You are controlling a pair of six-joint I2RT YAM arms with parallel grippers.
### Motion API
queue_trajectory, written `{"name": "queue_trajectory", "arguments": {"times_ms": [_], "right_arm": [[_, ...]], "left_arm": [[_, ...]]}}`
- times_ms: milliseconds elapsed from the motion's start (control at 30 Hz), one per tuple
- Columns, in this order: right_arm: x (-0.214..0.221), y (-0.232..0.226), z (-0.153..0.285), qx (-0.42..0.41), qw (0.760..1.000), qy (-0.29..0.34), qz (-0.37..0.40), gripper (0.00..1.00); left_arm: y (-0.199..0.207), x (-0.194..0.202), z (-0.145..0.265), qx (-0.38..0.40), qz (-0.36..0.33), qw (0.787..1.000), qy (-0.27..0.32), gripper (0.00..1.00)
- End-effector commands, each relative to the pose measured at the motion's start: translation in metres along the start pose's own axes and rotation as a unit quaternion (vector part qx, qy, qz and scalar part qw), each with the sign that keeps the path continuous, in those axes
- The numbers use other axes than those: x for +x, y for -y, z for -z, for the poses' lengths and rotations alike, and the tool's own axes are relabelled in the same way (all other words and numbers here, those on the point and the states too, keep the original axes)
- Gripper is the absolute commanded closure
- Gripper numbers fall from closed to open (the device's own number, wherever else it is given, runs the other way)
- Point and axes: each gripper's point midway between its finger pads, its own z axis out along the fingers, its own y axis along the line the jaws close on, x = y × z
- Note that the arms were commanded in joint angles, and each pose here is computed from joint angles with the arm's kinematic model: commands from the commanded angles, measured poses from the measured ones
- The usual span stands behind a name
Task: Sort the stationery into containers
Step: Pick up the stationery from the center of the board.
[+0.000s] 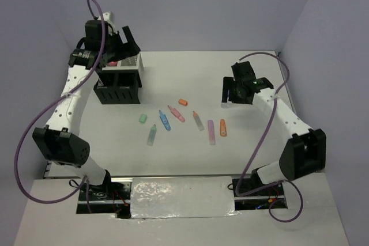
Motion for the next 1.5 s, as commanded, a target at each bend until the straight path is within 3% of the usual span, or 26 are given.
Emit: {"name": "queue_trajectory", "arguments": {"times_ms": [0, 167, 400, 600, 633, 700, 800, 1033, 1133, 1233, 1300, 1333, 1467], "right_arm": [[-0.049, -0.007, -0.025, 0.006, 0.997, 0.07, 0.02, 0.23], [-0.063, -0.014, -0.071, 0.011, 0.999, 0.05, 0.015, 0.4], [-0.06, -0.01, -0.095, 0.039, 0.999, 0.022, 0.011, 0.48], [-0.052, -0.008, -0.094, 0.043, 0.999, 0.008, 0.021, 0.75], [-0.055, -0.008, -0.087, 0.04, 0.999, 0.016, 0.018, 0.81], [-0.054, -0.011, -0.079, 0.029, 0.999, 0.02, 0.014, 0.83], [-0.061, -0.013, -0.059, 0.018, 0.999, 0.033, 0.009, 0.99], [-0.058, -0.019, -0.042, -0.01, 0.999, 0.032, 0.007, 1.0], [-0.073, -0.041, -0.008, -0.071, 0.996, 0.045, -0.009, 1.0], [-0.093, -0.074, 0.052, -0.158, 0.987, 0.042, -0.009, 1.0], [-0.096, -0.086, 0.075, -0.191, 0.981, 0.03, 0.002, 1.0], [-0.082, -0.091, 0.086, -0.208, 0.978, -0.006, 0.016, 1.0], [-0.087, -0.112, 0.134, -0.234, 0.97, 0.001, 0.063, 1.0]], "left_arm": [[0.014, 0.035, 0.01, 0.009, -0.007, 1.0, -0.028, 0.01], [0.013, 0.071, 0.031, 0.01, -0.04, 0.997, -0.072, 0.01], [0.003, 0.083, 0.058, 0.007, -0.057, 0.996, -0.067, 0.01], [0.003, 0.094, 0.055, 0.017, -0.067, 0.994, -0.087, 0.01], [0.005, 0.094, 0.053, 0.023, -0.071, 0.993, -0.086, 0.01], [0.014, 0.104, 0.05, 0.047, -0.08, 0.991, -0.1, 0.01], [0.03, 0.122, 0.04, 0.074, -0.109, 0.985, -0.116, 0.01], [0.075, 0.149, 0.018, 0.126, -0.131, 0.975, -0.129, 0.01], [0.128, 0.162, 0.026, 0.222, -0.18, 0.951, -0.115, 0.01], [0.193, 0.177, 0.059, 0.328, -0.249, 0.908, -0.074, 0.01], [0.219, 0.169, 0.074, 0.371, -0.274, 0.887, -0.024, 0.01], [0.227, 0.168, 0.08, 0.384, -0.277, 0.88, -0.014, 0.01], [0.249, 0.168, 0.085, 0.416, -0.284, 0.864, -0.017, 0.01]]}}
